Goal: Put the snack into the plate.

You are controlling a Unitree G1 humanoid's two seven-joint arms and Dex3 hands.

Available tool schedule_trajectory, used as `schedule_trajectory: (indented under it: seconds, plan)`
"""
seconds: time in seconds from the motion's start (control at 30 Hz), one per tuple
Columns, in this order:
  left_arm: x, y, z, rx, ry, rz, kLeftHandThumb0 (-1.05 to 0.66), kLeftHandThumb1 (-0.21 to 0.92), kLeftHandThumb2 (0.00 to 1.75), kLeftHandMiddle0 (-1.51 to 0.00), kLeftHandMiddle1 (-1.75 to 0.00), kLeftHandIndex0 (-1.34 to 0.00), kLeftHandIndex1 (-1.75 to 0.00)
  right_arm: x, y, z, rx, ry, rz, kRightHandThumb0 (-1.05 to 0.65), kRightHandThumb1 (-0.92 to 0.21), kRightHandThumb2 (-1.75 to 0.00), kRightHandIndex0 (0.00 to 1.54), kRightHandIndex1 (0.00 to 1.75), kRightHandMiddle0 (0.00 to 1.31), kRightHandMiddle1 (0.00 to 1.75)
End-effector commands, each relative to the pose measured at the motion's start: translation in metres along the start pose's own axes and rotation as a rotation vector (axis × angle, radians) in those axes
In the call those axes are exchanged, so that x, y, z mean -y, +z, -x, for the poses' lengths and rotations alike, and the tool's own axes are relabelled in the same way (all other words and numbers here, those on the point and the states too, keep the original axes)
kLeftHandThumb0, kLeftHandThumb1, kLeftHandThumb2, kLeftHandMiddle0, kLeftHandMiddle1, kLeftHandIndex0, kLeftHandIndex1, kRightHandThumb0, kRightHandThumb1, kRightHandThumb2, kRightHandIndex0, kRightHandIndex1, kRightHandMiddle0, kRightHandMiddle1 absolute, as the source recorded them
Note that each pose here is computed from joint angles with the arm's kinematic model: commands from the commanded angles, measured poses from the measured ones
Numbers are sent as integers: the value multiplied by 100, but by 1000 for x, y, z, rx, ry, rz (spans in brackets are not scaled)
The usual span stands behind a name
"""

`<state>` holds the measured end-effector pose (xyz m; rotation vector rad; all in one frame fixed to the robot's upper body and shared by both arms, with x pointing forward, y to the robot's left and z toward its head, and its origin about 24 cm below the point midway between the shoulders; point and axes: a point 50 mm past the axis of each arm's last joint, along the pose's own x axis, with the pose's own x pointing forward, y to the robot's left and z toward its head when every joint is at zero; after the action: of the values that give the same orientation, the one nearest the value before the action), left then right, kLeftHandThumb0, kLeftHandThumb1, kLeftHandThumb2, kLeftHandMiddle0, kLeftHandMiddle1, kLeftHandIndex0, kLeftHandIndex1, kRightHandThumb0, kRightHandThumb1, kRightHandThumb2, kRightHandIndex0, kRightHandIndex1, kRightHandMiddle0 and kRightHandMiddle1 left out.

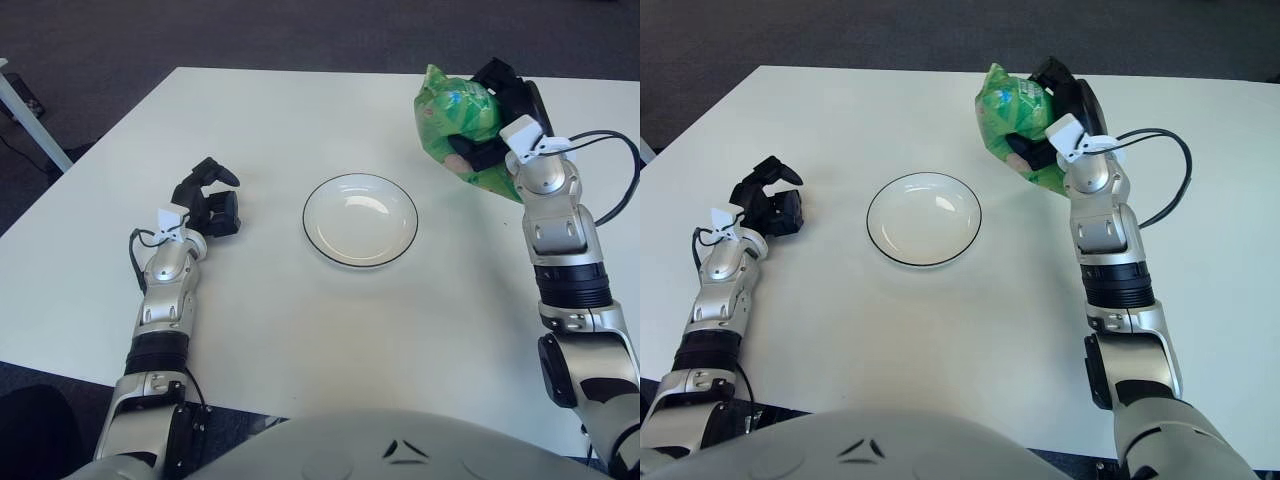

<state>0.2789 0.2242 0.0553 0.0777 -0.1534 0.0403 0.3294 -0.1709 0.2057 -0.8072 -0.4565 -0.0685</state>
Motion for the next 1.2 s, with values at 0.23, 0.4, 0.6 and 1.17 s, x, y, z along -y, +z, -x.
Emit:
schedule_trajectory:
  seconds: [0.23,0.4,0.6,1.17]
  plan:
    - [21,-44,38,-170,22,84,-48,32,131,-130,-175,-61,-175,-9,19,-7,219,0,46,0,5,-170,92,165,66,175]
    - [23,-43,39,-165,21,83,-48,32,131,-130,-175,-61,-175,-16,28,-7,283,31,21,0,6,-171,91,166,67,175]
    - [24,-43,39,-165,17,84,-48,32,131,-130,-175,-61,-175,-21,41,-9,348,55,38,0,6,-173,90,169,67,175]
    - [28,-41,41,-148,7,103,-48,31,133,-131,-175,-62,-175,-48,62,-8,435,179,32,0,7,-175,88,175,71,171]
